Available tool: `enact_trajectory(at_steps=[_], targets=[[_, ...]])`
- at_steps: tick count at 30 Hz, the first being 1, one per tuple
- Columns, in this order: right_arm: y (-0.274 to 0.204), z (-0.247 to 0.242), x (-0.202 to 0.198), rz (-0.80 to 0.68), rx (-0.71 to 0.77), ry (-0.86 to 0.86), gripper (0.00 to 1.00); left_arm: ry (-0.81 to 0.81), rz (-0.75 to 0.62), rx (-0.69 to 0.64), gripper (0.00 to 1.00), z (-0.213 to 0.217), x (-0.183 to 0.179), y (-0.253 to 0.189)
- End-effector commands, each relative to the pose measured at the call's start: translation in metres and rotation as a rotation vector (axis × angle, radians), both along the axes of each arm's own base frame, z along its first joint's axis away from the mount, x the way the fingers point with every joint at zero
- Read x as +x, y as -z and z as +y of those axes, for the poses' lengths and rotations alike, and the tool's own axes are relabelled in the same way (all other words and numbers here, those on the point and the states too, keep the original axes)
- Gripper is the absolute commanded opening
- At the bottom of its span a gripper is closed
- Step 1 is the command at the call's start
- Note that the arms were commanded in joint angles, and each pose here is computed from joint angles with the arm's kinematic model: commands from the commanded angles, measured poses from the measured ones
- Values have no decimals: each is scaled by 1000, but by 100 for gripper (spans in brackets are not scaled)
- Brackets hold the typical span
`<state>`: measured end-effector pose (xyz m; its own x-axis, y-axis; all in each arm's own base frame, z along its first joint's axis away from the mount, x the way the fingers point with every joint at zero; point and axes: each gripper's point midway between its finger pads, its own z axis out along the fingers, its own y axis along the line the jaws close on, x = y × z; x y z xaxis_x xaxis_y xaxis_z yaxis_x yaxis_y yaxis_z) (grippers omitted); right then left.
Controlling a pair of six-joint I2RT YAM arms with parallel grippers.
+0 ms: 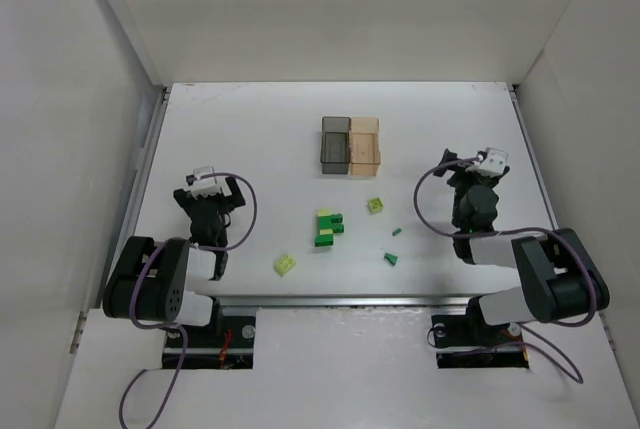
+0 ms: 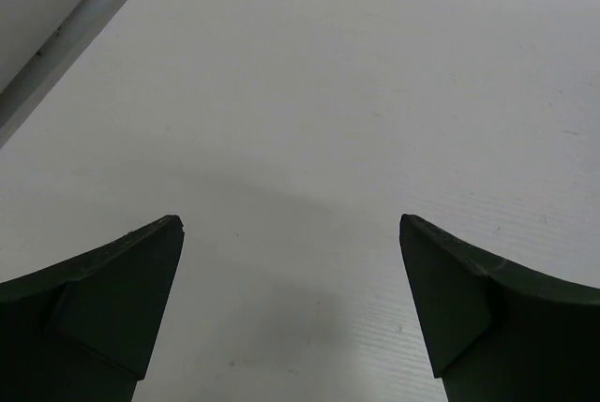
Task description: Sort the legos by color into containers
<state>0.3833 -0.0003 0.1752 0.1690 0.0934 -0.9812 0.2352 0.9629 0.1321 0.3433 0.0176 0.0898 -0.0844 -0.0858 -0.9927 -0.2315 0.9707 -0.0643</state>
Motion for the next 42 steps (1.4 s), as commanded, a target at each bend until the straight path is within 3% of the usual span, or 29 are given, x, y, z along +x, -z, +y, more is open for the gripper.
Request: enact_trajectory(at_steps=[1, 2, 3, 5, 6, 9, 10, 12, 13, 14, 15, 16, 18, 20, 21, 22, 24, 25, 26, 31, 38, 42], targets=[[-14, 8, 3, 10, -33, -40, 100, 29, -279, -3, 100, -4, 13, -72], [-41, 13, 16, -10, -42, -59, 100, 29, -279, -3, 100, -4, 13, -72], [-32, 17, 18, 115, -97, -87, 100, 29, -279, -3, 100, -4, 13, -72], [-51, 38, 31, 158, -208, -177, 100, 38, -279, -2, 100, -6, 13, -72], [-87, 42, 41, 119, -249, -170, 100, 62, -267, 19, 100, -10, 16, -72], [-141, 43, 38, 96, -419, -55, 100, 129, -308, 63, 100, -19, 11, -80], [-160, 42, 35, 92, -539, -23, 100, 184, -295, 81, 100, -28, 11, -78], [-185, 51, 29, 75, -617, 15, 100, 222, -344, 84, 100, -35, 7, -99], [-207, 51, 26, 46, -623, 46, 100, 263, -194, 102, 100, -43, 11, -73], [-218, 50, 22, 38, -605, 78, 100, 317, -267, 266, 100, -49, 24, -134], [-225, 42, 12, 51, -531, 162, 100, 616, -257, 453, 100, -97, 21, -142], [-249, 38, 5, 12, -446, 210, 100, 790, -97, 570, 100, -115, 12, -113], [-237, 45, 7, 124, -396, 171, 100, 874, -209, 896, 100, -130, 13, -170], [-248, 101, 17, 159, -420, -190, 100, 847, -207, 965, 100, -126, 15, -186], [-206, 123, 13, 325, -439, -364, 100, 788, -217, 967, 100, -122, 22, -206], [-193, 154, 6, 359, -424, -562, 100, 744, -206, 841, 100, -118, 23, -216], [-154, 165, -1, 525, -287, -609, 100, 664, -115, 597, 100, -113, 34, -219], [-140, 169, -5, 581, -251, -627, 100, 568, -125, 486, 100, -103, 40, -251], [-124, 180, -14, 632, -216, -695, 100, 572, -92, 380, 100, -107, 40, -252], [-11, 203, -50, 931, -24, -745, 100, 738, 88, 423, 100, -122, 15, -184], [61, 205, -42, 1103, -56, -667, 89, 786, 328, 400, 100, -128, -14, -108], [88, 207, -37, 1151, -93, -671, 84, 936, 465, 388, 100, -143, -39, -76]])
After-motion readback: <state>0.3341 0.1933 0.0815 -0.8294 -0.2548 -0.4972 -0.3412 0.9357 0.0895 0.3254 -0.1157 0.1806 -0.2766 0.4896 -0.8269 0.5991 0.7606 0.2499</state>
